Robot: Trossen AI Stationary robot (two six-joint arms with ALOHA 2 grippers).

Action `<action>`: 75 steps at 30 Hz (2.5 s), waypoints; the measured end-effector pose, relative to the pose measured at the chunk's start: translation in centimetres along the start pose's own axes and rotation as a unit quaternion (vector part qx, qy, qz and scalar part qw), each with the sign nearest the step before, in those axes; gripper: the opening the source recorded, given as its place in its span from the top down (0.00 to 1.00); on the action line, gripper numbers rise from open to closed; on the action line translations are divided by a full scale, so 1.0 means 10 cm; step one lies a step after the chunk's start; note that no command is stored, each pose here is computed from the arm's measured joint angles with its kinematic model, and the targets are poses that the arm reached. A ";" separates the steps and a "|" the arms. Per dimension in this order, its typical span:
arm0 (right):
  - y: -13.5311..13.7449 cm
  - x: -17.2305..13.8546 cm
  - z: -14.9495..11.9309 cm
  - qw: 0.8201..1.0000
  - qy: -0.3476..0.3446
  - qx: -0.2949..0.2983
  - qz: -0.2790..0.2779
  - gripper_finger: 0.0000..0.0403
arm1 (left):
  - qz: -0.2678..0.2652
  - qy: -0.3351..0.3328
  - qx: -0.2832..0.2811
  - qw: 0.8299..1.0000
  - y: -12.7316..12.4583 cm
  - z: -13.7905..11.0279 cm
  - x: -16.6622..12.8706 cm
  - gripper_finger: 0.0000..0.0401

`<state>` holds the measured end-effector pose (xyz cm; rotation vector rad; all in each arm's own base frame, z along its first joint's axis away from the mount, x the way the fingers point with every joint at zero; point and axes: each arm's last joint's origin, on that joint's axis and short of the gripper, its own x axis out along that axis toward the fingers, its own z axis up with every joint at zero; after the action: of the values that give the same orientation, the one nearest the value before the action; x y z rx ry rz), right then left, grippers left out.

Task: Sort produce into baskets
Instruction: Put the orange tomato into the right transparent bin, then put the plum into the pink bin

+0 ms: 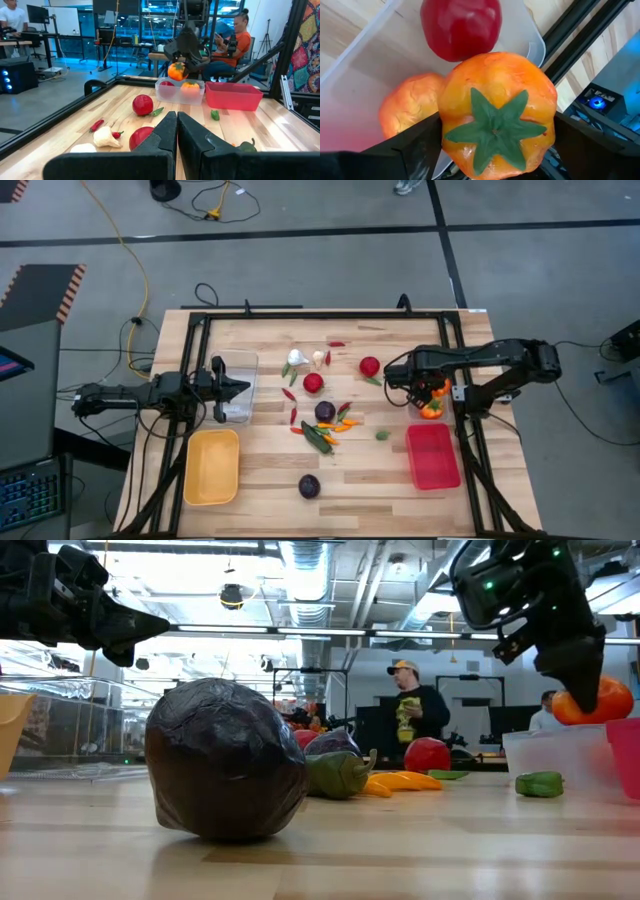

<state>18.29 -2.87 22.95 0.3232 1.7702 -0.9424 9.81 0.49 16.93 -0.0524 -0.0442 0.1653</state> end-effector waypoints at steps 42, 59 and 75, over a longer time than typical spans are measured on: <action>0.04 0.03 0.04 0.997 0.038 -0.052 0.045 0.03 | 0.000 0.000 0.000 1.000 0.00 0.00 0.00 1.00; 0.02 -0.05 0.03 0.995 0.055 -0.057 0.063 0.02 | 0.000 0.000 0.000 1.000 0.00 0.00 0.00 1.00; 0.02 -0.78 0.34 0.965 -0.162 -0.007 0.205 0.02 | 0.000 0.000 0.000 1.000 0.00 0.00 0.00 1.00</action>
<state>23.87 -3.55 29.35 0.4766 1.3417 -0.6423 9.80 0.49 16.94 -0.0522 -0.0450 0.1653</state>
